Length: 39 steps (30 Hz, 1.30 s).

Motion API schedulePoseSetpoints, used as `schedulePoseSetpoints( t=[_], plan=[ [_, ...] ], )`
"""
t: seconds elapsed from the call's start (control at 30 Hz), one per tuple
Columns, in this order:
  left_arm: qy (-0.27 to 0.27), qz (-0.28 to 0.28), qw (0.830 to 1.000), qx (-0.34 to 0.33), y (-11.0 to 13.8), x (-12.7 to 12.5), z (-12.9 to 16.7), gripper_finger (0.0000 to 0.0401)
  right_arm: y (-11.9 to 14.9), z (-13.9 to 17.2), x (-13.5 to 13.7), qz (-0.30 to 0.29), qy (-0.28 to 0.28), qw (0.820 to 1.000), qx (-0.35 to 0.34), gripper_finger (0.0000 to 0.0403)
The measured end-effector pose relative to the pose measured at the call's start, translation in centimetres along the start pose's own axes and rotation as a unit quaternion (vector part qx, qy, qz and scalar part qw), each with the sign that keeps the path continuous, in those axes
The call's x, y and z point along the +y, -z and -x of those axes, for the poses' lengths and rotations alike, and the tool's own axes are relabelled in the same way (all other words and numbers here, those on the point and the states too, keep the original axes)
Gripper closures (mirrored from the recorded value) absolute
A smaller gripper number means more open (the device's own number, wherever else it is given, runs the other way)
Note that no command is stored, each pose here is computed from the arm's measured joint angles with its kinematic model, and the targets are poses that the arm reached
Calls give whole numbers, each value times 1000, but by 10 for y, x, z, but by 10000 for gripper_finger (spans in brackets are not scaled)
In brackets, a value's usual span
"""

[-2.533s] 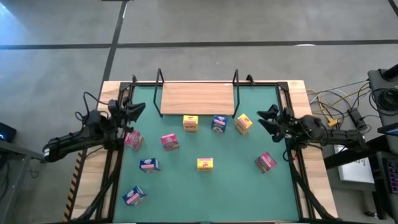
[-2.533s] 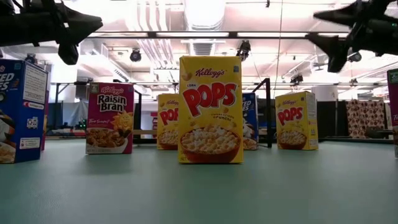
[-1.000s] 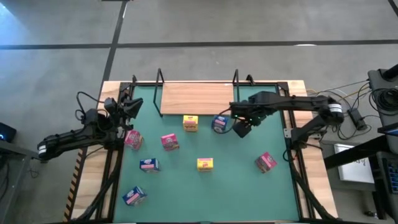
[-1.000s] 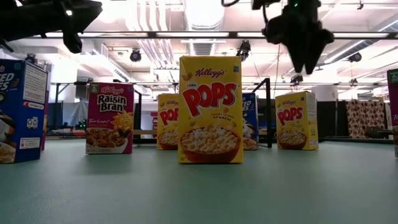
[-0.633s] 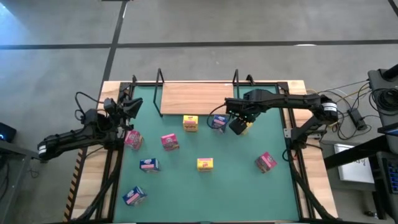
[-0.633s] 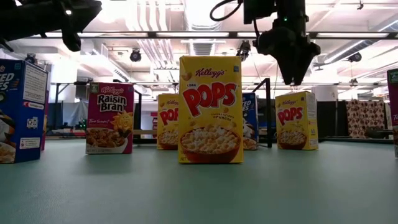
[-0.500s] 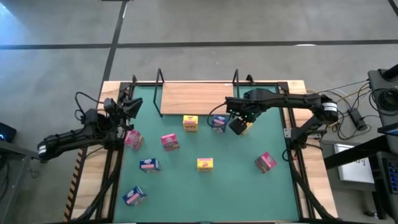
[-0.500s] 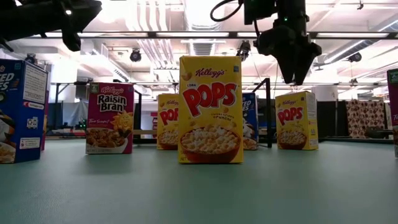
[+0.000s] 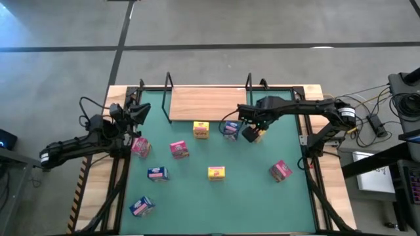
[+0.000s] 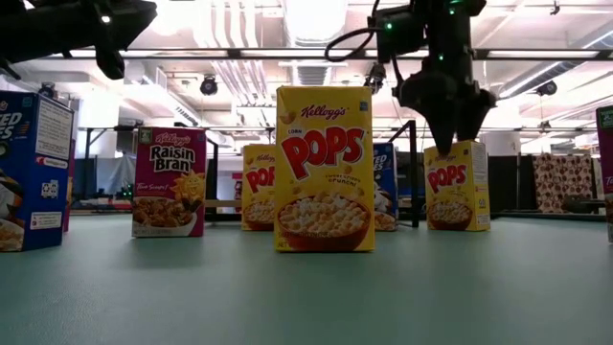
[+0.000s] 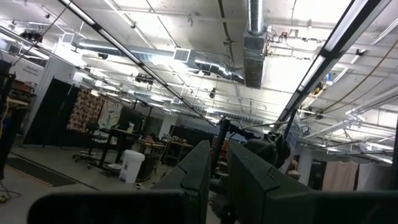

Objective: Stack cereal on shelf
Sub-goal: Put the top right yellow cereal box on the shelf

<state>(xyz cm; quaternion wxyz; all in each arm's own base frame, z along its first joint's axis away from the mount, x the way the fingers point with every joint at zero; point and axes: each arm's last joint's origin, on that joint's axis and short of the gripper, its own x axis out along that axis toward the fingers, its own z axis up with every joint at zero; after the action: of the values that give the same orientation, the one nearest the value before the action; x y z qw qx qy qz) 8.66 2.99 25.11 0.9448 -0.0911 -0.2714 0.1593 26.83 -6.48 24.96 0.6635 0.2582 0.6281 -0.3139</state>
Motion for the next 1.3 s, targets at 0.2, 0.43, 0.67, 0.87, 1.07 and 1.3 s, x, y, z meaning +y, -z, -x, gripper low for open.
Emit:
schedulePoseSetpoints(
  t=[0.2,0.43,0.67,0.87,1.07,1.3],
  plan=[
    [0,0,1000,0,0,0,0,363,1,-6,0,2,1,1000,1,163],
    [0,0,1000,3,1,0,0,363,1,-4,0,2,-3,1000,5,255],
    [-1,0,1000,5,1,0,0,363,3,34,-4,3,-1,1000,12,294],
    [0,0,1000,5,1,0,0,363,10,87,-9,8,-56,998,-18,296],
    [1,0,1000,5,1,0,0,363,24,134,-12,74,-201,975,-65,296],
    [2,0,1000,0,0,0,0,363,6,179,1,140,-300,898,-291,296]
  ],
)
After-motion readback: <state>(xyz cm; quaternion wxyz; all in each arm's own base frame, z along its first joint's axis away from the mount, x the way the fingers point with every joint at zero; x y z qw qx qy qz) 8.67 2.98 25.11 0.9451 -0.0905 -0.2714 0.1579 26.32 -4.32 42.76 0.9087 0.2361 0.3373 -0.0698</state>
